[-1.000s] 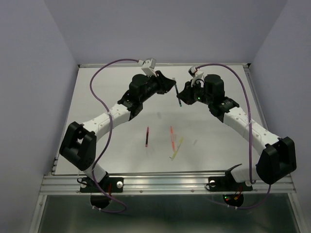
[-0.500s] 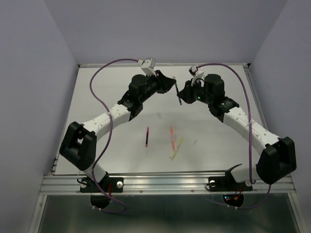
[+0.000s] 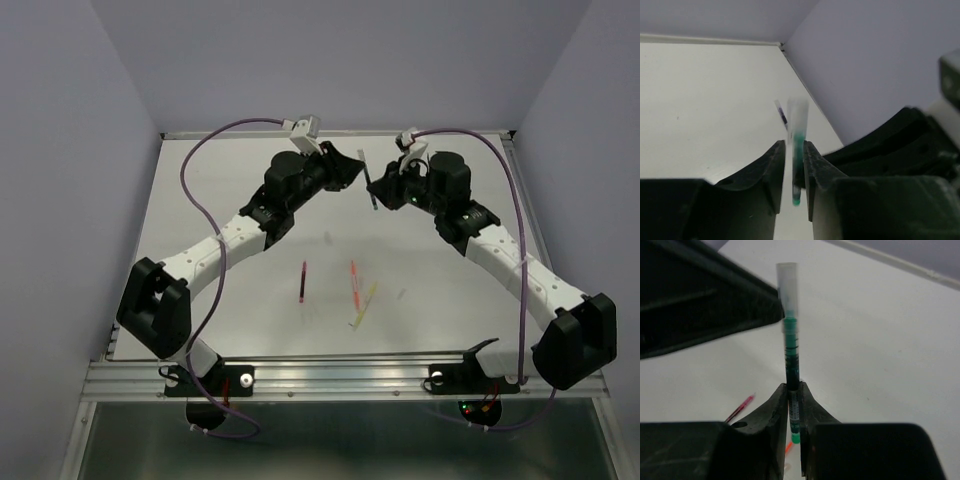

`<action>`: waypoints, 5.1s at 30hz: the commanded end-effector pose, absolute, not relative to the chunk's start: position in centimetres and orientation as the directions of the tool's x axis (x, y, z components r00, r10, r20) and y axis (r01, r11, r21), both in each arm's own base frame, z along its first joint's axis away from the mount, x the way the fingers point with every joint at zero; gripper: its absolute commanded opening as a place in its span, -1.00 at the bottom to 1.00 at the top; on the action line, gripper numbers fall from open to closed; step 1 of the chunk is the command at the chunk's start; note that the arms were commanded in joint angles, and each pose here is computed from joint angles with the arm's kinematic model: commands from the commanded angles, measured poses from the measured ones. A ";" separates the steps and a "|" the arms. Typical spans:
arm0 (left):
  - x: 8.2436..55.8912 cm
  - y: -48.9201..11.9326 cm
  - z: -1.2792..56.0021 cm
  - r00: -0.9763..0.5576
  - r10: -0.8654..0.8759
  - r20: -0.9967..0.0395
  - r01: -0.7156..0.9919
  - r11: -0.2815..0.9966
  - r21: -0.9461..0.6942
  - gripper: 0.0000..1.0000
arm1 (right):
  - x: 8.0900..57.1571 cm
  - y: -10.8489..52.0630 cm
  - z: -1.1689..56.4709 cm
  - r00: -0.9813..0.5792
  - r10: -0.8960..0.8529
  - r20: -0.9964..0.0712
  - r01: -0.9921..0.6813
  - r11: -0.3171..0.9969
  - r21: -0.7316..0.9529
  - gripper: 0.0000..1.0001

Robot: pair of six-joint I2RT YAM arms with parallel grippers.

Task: Insert the pens into the pen caps

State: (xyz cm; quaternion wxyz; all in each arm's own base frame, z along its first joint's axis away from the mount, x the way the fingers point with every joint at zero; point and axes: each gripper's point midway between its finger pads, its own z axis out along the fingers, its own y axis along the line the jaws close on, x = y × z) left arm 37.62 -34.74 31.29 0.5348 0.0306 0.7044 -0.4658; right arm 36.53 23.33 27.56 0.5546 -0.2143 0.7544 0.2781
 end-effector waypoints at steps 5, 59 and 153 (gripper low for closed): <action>32.2 -36.1 30.5 -0.549 -0.297 -0.781 0.581 0.536 -0.613 0.14 | 37.6 22.3 41.1 0.121 0.175 -0.977 -0.618 0.783 0.064 -0.99; 35.0 -25.6 17.7 -0.665 -0.246 -0.705 0.127 0.893 -0.432 0.98 | 51.0 -3.7 5.3 -0.710 0.143 -0.690 0.336 0.929 -0.154 -0.36; 17.2 -38.4 2.9 -0.722 0.502 -0.476 0.607 0.790 -0.088 -0.82 | 40.9 -0.7 15.6 -0.513 0.380 -0.770 0.384 0.904 0.190 1.00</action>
